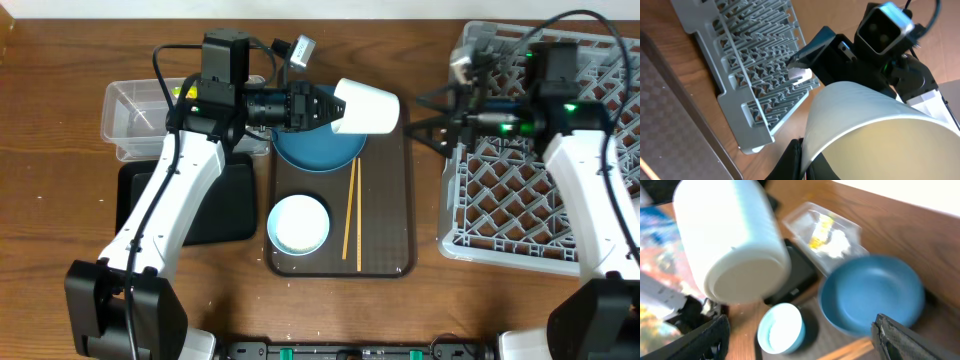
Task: Sort waste into correct bins and load items into the dishwasher rack
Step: 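Hand the white cup from the left gripper to the right gripper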
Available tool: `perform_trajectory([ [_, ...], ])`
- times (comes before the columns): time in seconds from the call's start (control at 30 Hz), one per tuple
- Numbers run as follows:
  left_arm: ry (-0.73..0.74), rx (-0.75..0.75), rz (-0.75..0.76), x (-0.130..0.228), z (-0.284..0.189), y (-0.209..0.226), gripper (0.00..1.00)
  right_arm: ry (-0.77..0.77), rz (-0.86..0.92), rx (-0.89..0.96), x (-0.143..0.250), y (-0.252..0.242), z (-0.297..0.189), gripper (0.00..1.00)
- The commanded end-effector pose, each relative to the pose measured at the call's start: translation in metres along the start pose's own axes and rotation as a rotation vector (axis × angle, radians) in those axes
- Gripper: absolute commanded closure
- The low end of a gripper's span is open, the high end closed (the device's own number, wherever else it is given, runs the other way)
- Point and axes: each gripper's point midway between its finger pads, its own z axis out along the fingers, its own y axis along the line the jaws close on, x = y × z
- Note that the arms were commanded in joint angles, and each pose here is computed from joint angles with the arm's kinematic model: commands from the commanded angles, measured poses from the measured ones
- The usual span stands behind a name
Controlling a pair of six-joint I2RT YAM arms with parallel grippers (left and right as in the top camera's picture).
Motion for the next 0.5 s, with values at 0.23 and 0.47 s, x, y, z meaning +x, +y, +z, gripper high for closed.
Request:
perform_trajectory([
  [0.23, 0.022, 0.042, 0.000, 0.002, 0.001, -0.007, 0.94, -0.031, -0.137, -0.168, -0.023, 0.040, 0.037, 0.11],
  [0.47, 0.022, 0.042, 0.001, 0.002, 0.001, -0.007, 0.94, -0.074, -0.184, -0.261, -0.032, 0.056, 0.034, 0.35],
])
